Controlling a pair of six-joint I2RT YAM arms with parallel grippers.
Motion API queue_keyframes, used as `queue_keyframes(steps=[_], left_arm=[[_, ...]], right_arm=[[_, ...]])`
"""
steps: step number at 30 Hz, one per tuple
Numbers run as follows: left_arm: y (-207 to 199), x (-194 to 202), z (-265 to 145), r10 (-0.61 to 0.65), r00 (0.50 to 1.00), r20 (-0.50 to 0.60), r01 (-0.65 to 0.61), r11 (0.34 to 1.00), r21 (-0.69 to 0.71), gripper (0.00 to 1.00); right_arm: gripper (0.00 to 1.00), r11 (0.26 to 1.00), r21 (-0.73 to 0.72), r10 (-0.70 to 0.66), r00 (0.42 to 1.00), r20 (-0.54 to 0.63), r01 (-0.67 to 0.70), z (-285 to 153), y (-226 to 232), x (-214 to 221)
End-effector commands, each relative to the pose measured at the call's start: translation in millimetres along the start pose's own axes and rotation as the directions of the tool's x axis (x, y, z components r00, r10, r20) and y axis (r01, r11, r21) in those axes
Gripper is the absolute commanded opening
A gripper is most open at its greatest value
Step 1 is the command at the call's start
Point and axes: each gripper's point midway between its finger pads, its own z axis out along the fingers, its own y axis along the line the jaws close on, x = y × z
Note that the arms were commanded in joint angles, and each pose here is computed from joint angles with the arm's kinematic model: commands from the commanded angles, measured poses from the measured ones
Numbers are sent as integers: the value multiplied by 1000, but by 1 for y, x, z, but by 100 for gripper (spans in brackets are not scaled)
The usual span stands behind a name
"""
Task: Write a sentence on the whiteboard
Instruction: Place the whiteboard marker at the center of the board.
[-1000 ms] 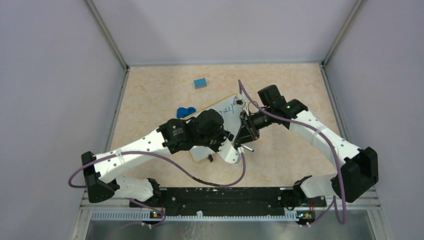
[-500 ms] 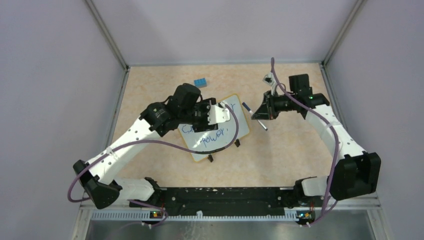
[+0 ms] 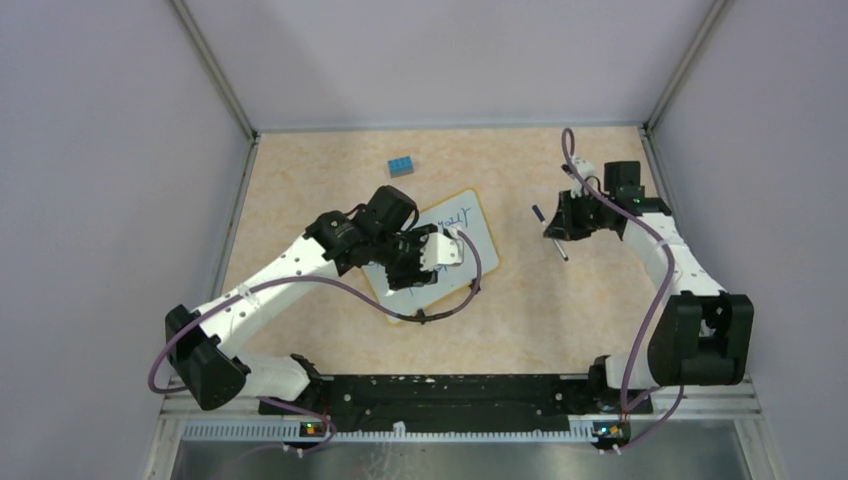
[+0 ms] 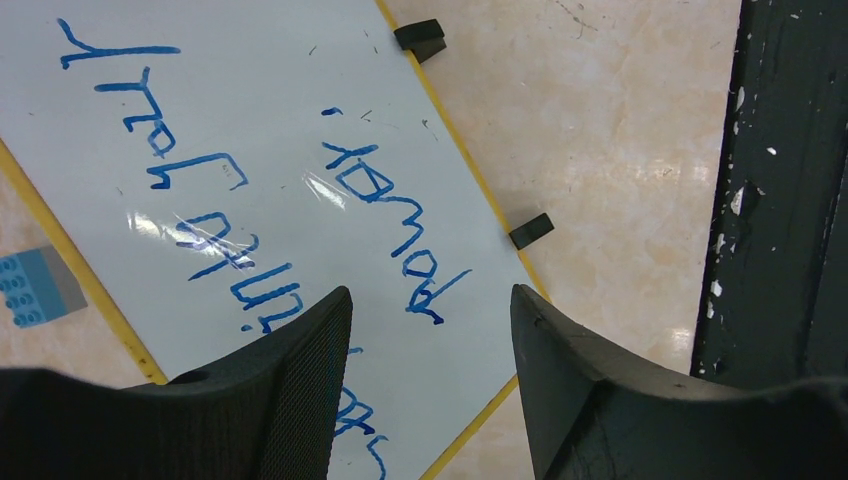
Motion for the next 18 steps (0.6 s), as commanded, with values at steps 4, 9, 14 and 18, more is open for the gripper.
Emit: queue_keyframes(steps=[4,9,14,18], left_arm=[[16,-19,-7,-67,992,111,75,995,-71,65],[34,-16,-20,-166,969,182,188,976,-111,65],[52,-11,-34,-259,927,271,306,940,-150,65],[71,-2,-48,-331,882,336,408,893,-191,65]], right_arm=[[0,962,271,-9,996,-91,33,14,-63,45],[0,945,327,27,989,-145,22,27,-81,80],[0,929,371,51,988,-144,6,31,-91,88],[1,925,379,83,983,-166,-14,36,-95,98]])
